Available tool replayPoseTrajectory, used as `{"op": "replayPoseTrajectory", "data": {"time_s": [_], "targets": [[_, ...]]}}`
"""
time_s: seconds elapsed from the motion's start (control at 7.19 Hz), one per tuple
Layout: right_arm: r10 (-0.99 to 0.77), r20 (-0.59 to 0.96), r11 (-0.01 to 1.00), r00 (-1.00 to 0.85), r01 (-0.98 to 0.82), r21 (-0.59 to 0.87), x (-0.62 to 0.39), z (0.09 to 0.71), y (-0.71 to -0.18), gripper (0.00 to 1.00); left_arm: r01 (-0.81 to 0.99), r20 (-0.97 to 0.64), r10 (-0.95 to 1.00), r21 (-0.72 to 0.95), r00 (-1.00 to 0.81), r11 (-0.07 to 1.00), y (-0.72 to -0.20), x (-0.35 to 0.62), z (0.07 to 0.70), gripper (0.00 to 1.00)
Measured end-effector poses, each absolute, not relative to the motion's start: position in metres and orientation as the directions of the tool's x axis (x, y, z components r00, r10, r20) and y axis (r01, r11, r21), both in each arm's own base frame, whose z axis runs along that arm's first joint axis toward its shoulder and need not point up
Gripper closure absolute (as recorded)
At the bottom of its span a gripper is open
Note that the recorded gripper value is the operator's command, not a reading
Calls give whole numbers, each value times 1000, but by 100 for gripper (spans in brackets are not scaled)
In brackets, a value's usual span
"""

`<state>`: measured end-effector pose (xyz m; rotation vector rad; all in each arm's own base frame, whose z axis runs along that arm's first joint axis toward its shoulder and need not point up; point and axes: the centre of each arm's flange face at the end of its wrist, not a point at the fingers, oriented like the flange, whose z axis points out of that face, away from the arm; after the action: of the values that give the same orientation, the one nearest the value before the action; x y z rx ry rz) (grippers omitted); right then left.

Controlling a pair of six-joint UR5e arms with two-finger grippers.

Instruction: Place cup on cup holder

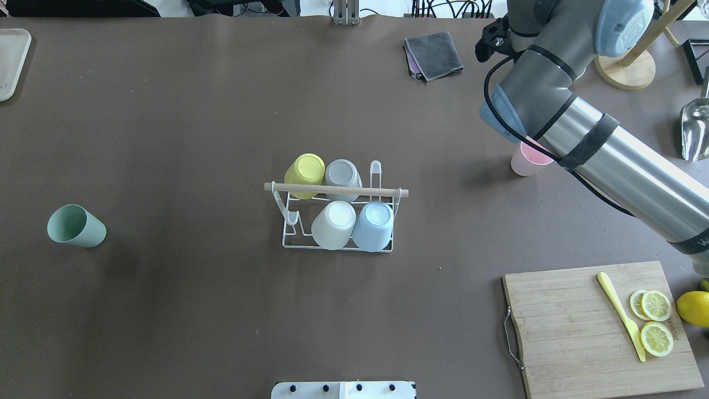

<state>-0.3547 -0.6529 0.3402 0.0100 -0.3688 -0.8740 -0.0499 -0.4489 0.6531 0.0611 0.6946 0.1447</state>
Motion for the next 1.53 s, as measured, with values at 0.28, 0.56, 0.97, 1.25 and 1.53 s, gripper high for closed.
{"op": "replayPoseTrajectory", "data": {"time_s": [0.28, 0.56, 0.97, 1.25, 1.53], "targets": [[-767, 304, 616, 565, 782, 100, -393, 336, -656, 0, -124, -633, 169, 115, 756, 986, -469, -44, 627, 2], [-802, 294, 556, 520, 830, 50, -429, 340, -655, 0, -176, -629, 193, 89, 753, 980, -517, -15, 576, 2], [-879, 249, 417, 406, 909, -10, -468, 360, -642, 0, -267, -585, 239, 38, 775, 963, -565, 36, 504, 2], [-917, 217, 331, 333, 942, -48, -483, 373, -632, 0, -354, -580, 299, 19, 758, 935, -566, 90, 497, 2], [-935, 205, 281, 290, 957, -70, -491, 383, -626, 0, -432, -581, 356, 8, 732, 902, -561, 145, 495, 2]]}}
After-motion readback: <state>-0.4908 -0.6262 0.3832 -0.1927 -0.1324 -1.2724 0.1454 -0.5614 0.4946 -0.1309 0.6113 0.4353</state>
